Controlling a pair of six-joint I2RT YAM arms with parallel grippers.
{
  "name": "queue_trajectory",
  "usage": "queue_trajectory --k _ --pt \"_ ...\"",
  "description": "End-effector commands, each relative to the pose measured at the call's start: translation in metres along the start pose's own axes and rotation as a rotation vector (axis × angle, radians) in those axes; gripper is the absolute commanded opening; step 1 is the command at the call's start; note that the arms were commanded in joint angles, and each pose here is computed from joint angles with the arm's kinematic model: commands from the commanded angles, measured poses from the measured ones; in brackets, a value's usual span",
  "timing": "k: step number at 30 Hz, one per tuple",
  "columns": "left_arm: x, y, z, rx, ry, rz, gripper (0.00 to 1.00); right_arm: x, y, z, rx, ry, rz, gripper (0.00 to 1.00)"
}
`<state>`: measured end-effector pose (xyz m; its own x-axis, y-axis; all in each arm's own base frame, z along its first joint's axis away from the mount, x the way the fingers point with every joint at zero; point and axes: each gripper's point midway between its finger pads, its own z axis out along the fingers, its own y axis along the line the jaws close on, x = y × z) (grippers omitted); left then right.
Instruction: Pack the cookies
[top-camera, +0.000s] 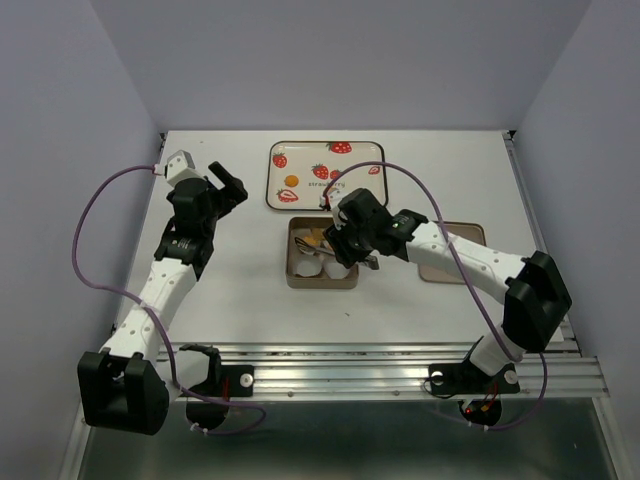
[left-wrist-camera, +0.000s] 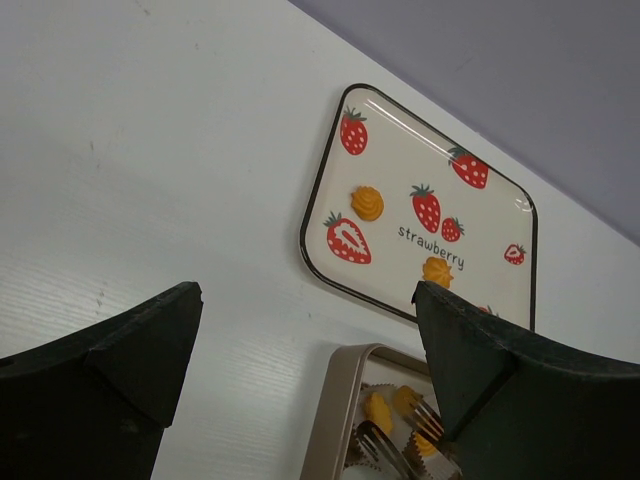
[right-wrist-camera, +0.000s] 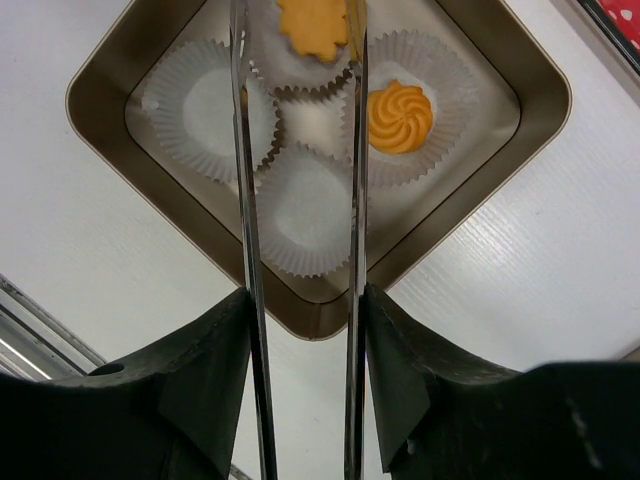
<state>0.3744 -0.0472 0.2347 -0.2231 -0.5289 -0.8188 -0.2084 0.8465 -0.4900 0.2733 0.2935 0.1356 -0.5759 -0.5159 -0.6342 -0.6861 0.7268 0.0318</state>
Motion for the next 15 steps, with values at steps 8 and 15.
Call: queue_trajectory --k 8,15 --pt "-0.018 -0.012 -0.009 0.049 -0.061 0.000 0.99 -0.031 0.003 -0.008 0.006 -0.103 0.007 0.52" --pt "-0.020 -0.013 -0.010 0.049 -0.066 0.001 0.99 -0.046 0.006 -0.026 -0.012 -0.160 0.003 0.52"
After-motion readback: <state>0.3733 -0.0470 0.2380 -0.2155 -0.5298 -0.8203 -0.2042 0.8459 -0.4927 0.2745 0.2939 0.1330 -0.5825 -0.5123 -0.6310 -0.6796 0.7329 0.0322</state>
